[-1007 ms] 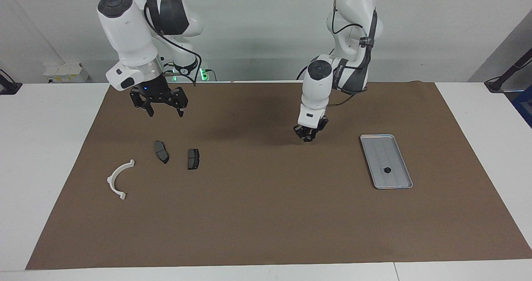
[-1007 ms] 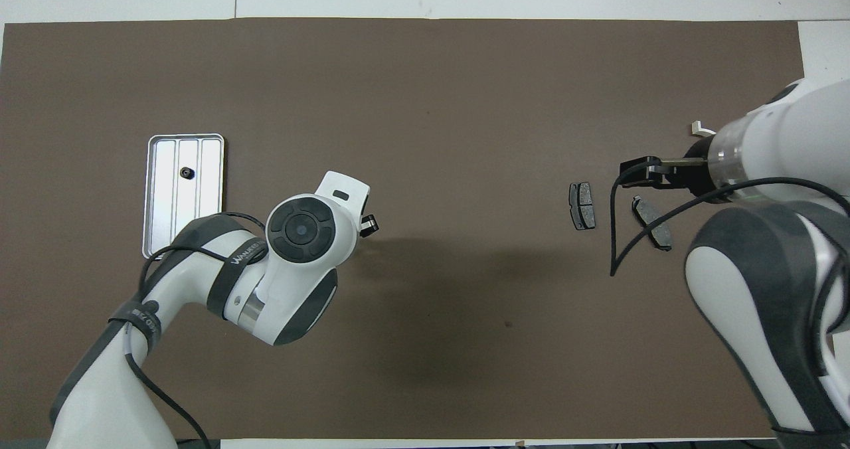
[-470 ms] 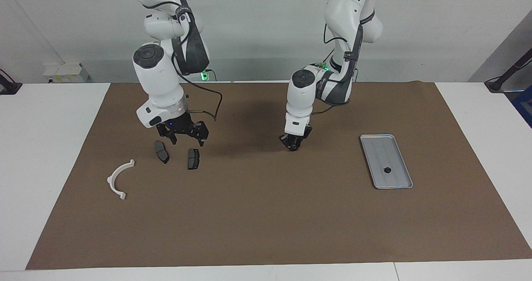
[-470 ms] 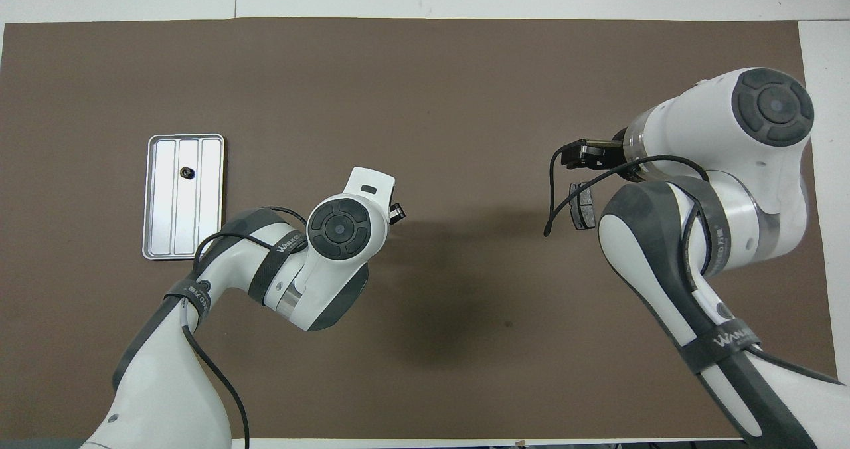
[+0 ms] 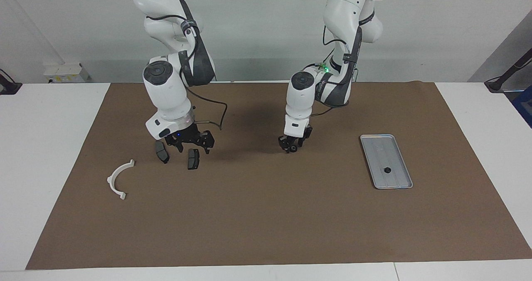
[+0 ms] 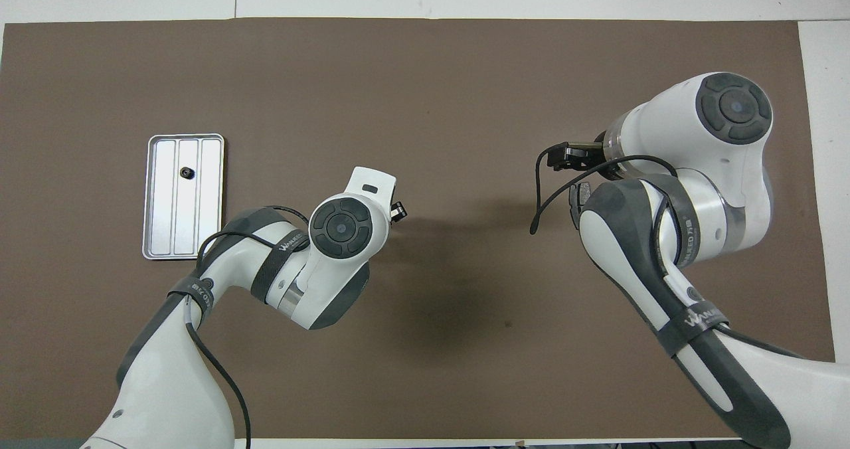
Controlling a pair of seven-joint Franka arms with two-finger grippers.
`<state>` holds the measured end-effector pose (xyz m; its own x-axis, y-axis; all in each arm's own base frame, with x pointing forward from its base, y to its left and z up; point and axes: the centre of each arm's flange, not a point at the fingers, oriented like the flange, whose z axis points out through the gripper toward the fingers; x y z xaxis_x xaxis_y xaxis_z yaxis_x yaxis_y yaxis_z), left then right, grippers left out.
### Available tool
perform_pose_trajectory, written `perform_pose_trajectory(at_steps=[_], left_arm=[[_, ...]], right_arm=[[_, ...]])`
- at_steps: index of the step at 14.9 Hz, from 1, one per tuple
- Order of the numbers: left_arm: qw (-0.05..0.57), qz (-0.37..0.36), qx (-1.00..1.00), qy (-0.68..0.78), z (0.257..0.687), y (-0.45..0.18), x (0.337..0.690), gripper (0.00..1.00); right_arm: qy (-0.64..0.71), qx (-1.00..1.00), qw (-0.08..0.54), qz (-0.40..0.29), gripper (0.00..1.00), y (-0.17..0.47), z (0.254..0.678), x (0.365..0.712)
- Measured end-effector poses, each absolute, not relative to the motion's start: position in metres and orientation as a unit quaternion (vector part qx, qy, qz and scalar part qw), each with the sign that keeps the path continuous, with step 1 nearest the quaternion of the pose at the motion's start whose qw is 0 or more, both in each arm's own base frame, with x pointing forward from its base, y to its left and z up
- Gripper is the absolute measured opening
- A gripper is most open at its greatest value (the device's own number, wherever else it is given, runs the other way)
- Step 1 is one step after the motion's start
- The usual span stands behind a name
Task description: Place bearing gear from tray to pile
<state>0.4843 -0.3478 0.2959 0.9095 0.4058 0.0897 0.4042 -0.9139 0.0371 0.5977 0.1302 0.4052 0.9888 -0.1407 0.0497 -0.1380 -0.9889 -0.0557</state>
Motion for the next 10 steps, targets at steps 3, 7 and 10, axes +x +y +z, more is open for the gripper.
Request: perform_pose_trajectory(at_steps=[3, 7, 10], left_arm=[[-0.010, 0.058, 0.980, 0.189, 0.295, -0.329, 0.496, 0.80], [-0.024, 0.063, 0.986, 0.156, 0.316, -0.213, 0.560, 0.80], [-0.034, 0.066, 0.991, 0.112, 0.340, -0.101, 0.589, 0.80]], right_arm=[[0.071, -0.997, 0.027, -0.031, 1.00, 0.130, 0.399, 0.599], [0.070, -0.997, 0.028, -0.033, 1.00, 0.133, 0.397, 0.598], [0.099, -0.994, 0.031, -0.032, 1.00, 0.159, 0.397, 0.592]])
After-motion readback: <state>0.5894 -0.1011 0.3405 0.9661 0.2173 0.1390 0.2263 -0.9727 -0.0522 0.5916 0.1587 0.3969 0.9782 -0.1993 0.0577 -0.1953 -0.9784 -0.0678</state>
